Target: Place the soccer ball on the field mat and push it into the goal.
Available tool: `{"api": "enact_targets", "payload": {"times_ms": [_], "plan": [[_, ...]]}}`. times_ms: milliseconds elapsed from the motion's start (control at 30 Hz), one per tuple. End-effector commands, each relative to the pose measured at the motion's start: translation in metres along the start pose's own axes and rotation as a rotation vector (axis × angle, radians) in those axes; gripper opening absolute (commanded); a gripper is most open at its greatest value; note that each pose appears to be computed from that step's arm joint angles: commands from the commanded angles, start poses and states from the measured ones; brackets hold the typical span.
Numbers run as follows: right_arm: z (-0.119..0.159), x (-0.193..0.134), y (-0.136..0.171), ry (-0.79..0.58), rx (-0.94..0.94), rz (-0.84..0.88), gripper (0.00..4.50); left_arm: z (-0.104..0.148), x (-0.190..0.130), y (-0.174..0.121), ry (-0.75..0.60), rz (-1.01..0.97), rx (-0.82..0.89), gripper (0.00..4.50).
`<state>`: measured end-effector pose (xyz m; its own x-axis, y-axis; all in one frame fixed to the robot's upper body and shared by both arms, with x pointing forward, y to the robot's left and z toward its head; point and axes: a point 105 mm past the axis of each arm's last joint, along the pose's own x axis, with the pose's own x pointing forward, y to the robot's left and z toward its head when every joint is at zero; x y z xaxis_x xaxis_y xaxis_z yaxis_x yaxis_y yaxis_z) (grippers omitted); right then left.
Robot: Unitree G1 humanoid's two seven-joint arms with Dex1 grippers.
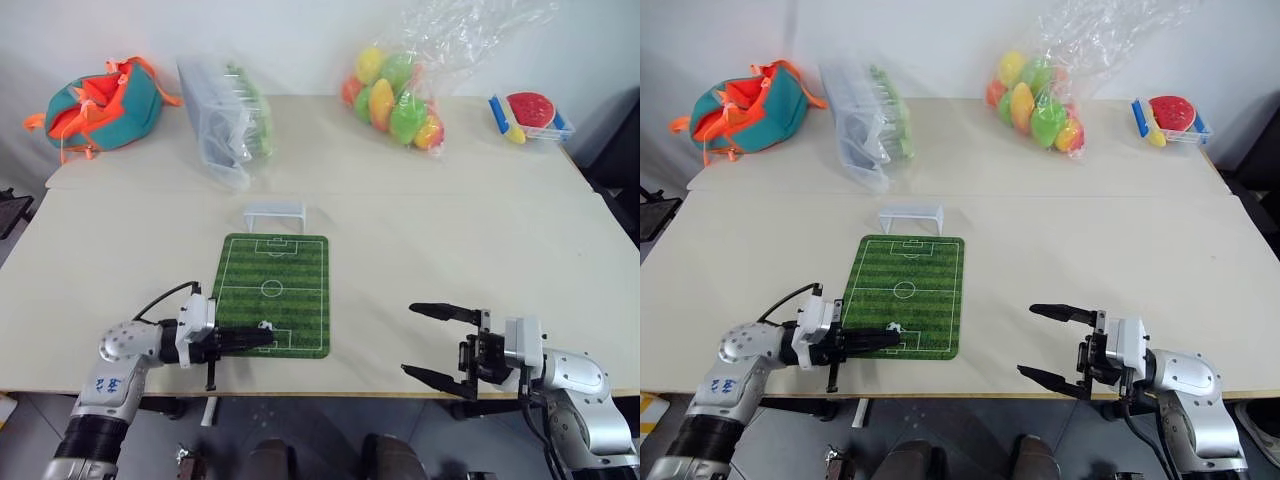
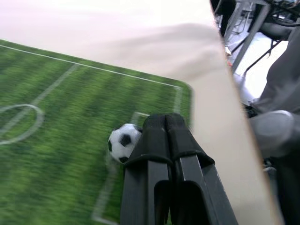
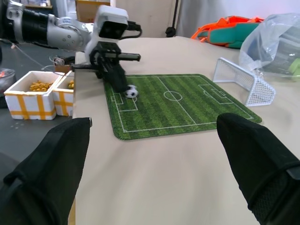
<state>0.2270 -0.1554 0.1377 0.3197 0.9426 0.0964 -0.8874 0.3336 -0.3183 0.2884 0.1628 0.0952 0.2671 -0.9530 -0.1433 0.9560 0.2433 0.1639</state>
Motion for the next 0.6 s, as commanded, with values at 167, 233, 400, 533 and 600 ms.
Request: {"api": "enact_targets", "payload": {"times_ms": [167, 233, 400, 533, 600], "plan": [[0.009, 0.01, -0.003, -0.048, -0.054, -0.129, 4.5, 0.021, 0.019, 0.051, -0.09, 0.144, 0.13, 0.03], [0.009, 0.012, -0.004, -0.056, -0.049, -0.161, 4.5, 0.031, 0.012, 0.051, -0.134, 0.145, 0.148, 0.03], [0.011, 0.006, -0.016, -0.054, -0.077, -0.225, 4.5, 0.035, -0.028, 0.022, -0.113, 0.111, 0.135, 0.03], [0.011, -0.003, -0.036, -0.059, -0.108, -0.311, 4.5, 0.033, -0.072, 0.007, -0.065, 0.255, 0.086, 0.03], [0.012, -0.003, -0.042, -0.076, -0.112, -0.33, 4.5, 0.03, -0.088, 0.003, -0.034, 0.331, 0.074, 0.03]]}}
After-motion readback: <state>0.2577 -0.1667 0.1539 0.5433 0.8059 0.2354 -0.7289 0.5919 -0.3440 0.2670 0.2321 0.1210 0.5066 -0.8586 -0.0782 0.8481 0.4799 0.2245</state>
